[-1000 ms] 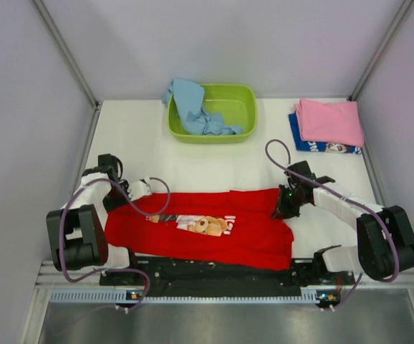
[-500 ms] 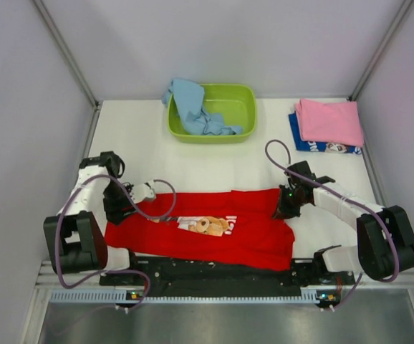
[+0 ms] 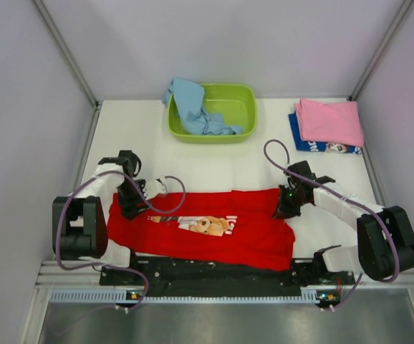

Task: Fold and stack the t-shirts
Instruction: Fold the other side of the tshirt into a rectangle

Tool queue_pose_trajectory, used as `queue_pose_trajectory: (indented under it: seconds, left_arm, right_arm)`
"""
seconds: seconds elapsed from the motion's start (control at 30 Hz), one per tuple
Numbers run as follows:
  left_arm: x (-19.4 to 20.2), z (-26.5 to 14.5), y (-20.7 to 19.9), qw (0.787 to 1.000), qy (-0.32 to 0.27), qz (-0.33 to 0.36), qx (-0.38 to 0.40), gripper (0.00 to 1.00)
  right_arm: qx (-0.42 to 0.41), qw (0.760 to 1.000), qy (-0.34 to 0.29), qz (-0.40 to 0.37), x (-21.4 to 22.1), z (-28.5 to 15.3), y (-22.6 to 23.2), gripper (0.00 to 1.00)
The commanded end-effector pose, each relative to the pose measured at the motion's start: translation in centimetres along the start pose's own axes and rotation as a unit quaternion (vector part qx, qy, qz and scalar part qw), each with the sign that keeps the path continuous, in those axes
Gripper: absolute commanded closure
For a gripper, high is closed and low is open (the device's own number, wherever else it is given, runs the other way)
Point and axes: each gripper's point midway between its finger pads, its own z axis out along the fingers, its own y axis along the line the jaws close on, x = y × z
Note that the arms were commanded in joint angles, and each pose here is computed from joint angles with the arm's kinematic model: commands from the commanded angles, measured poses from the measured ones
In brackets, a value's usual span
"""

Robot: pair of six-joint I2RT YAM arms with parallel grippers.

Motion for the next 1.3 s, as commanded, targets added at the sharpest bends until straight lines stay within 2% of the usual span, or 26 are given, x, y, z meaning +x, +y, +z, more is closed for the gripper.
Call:
queue_pose_trajectory:
  seconds: [0.0, 0.13, 0.23, 0.33, 0.53, 0.67, 0.77, 0.9, 1.03, 1.1, 1.2, 1.27]
  left_arm:
    - [-1.8, -0.1, 2.6, 0.999, -0.020, -0.038, -0.006, 0.33]
    - [-1.7, 0.6, -0.1, 0.995, -0.019, -0.041, 0.084, 0.34]
    - [-0.6, 0.1, -3.2, 0.986, 0.012, -0.044, 0.163, 0.36]
    - [0.6, -0.2, -4.8, 0.983, 0.033, -0.037, 0.178, 0.38]
    - [0.6, -2.2, -5.2, 0.987, 0.007, -0.044, 0.156, 0.38]
    - [1.7, -2.0, -5.8, 0.987, 0.030, -0.041, 0.151, 0.38]
    - [1.9, -1.0, -3.6, 0.995, 0.034, -0.052, 0.082, 0.36]
    - [0.2, -0.7, 0.9, 0.998, -0.011, -0.051, -0.037, 0.34]
    - [-1.7, -1.3, 0.7, 0.997, -0.061, -0.038, -0.028, 0.30]
    - [-1.2, -0.6, -0.6, 0.998, -0.049, -0.035, 0.004, 0.31]
    - [0.8, 0.9, -0.3, 0.999, 0.001, -0.040, -0.015, 0.33]
    - [1.3, 1.3, -0.4, 0.999, 0.012, -0.034, -0.018, 0.35]
  right_arm:
    - [-0.010, 0.999, -0.030, -0.026, -1.4, -0.6, 0.7, 1.00]
    - [-0.013, 0.999, -0.038, -0.025, -1.7, -0.7, 0.6, 1.00]
    - [-0.018, 0.999, -0.039, -0.024, -1.8, -0.9, 0.5, 1.00]
    - [-0.020, 0.999, -0.041, -0.023, -1.9, -0.8, 0.4, 1.00]
    - [-0.027, 0.999, -0.039, -0.023, -2.0, -0.7, 0.4, 1.00]
    - [-0.030, 0.998, -0.043, -0.022, -2.1, -0.8, 0.4, 1.00]
    - [-0.033, 0.998, -0.047, -0.022, -2.3, -0.9, 0.5, 1.00]
    - [-0.037, 0.998, -0.044, -0.024, -2.1, -0.8, 0.5, 1.00]
    - [-0.038, 0.998, -0.044, -0.023, -2.0, -0.8, 0.6, 1.00]
    - [-0.039, 0.998, -0.046, -0.023, -2.1, -0.9, 0.6, 1.00]
    - [-0.039, 0.998, -0.046, -0.023, -2.1, -0.8, 0.5, 1.00]
    - [-0.039, 0.998, -0.046, -0.024, -2.0, -0.8, 0.6, 1.00]
